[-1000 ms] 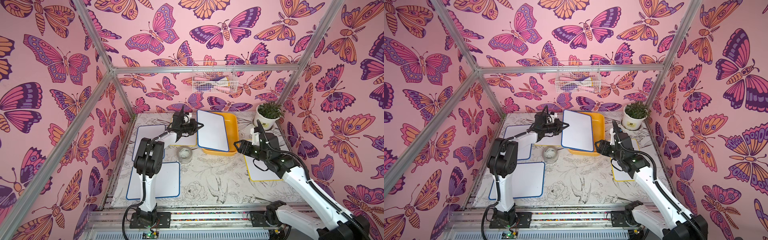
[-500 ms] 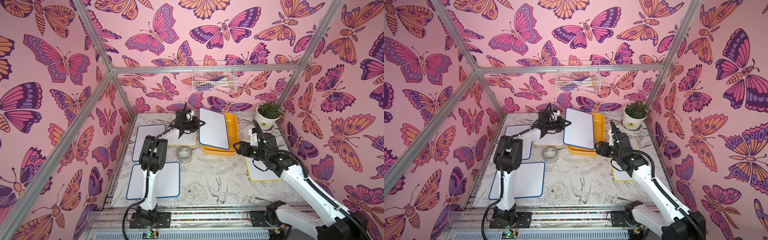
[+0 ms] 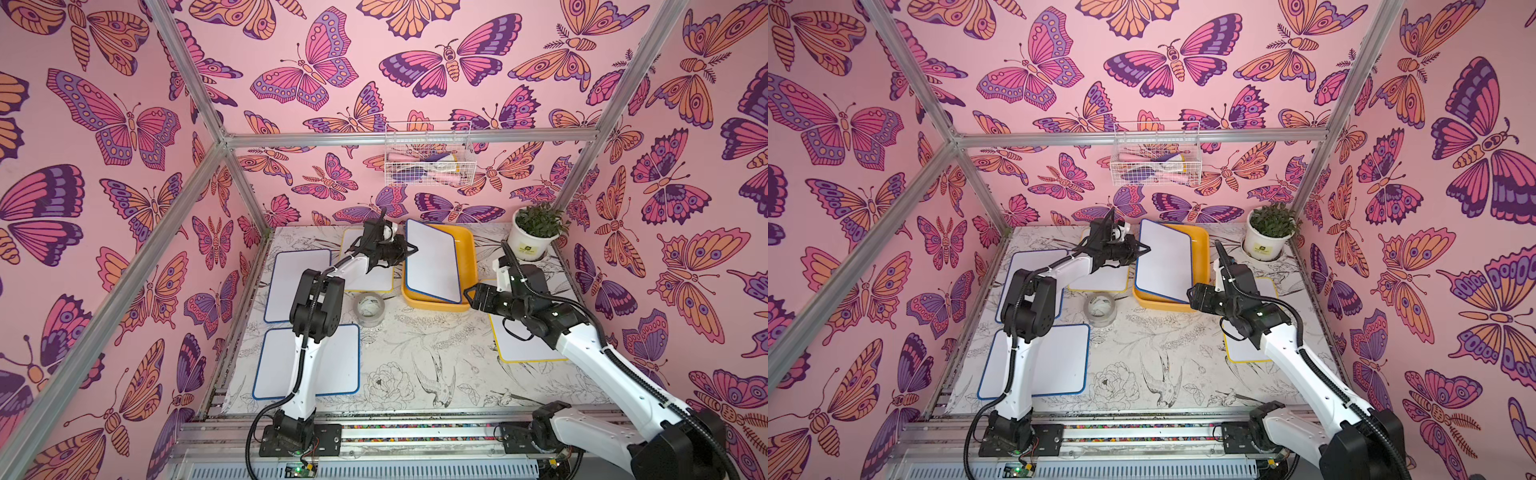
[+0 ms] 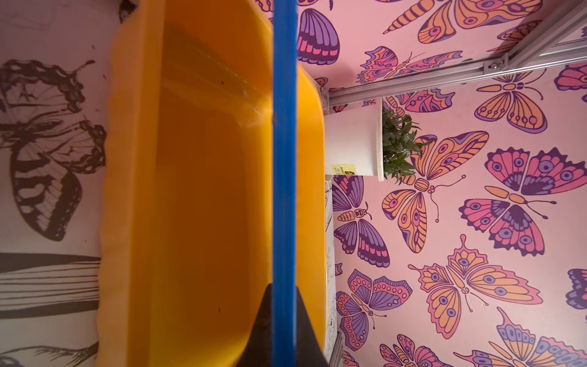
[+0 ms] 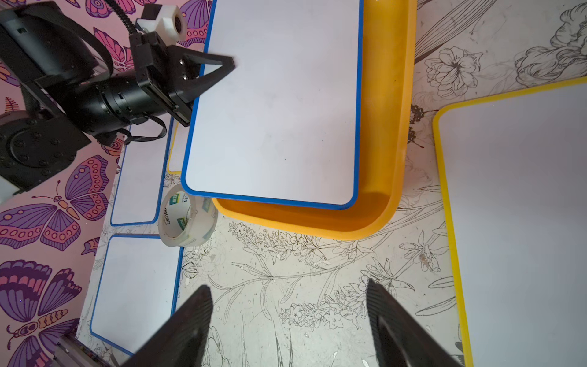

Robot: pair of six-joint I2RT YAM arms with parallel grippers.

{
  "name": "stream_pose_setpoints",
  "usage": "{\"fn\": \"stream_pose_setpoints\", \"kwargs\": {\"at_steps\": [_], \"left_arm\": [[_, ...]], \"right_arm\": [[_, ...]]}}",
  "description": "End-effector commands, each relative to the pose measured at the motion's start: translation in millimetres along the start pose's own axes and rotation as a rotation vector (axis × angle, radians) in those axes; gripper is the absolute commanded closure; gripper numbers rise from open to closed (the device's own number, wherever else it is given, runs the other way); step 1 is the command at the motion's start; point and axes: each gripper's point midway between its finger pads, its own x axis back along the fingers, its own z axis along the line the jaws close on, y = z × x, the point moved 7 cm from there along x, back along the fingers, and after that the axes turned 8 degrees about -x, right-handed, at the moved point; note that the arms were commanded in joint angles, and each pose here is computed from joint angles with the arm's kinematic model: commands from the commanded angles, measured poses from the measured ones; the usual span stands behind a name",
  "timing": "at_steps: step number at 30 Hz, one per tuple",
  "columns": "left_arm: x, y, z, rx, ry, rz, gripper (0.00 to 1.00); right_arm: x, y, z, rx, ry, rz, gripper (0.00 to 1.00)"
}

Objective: Put the whiteboard into the storage box
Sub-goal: Place the whiteboard in the storage box.

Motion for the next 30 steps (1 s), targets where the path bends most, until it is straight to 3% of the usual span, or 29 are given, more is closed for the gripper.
{"fn": "stream_pose_setpoints", "kwargs": {"at_steps": [1, 13, 19, 24, 30], "left_arm": [[-3, 5, -15, -0.057, -0.036, 0.007, 1.00], [-28, -8, -21, -0.074, -0.004, 0.063, 0.95], [-41, -11, -22, -0.065, 0.016, 0.095, 0.80], [-41, -12, -21, -0.064, 0.059, 0.106, 0.59], [-34, -13, -17, -0.076, 0.126, 0.121, 0.48]], "right_arm": [[4, 14, 7, 0.033, 0.009, -0.036, 0.20], [-8, 17, 1, 0.019, -0.008, -0.023, 0.19], [-8, 16, -6, 0.011, -0.021, -0.022, 0.18], [-9, 12, -12, 0.003, -0.027, -0.014, 0.17], [-11, 8, -18, -0.004, -0.034, -0.005, 0.16]]}}
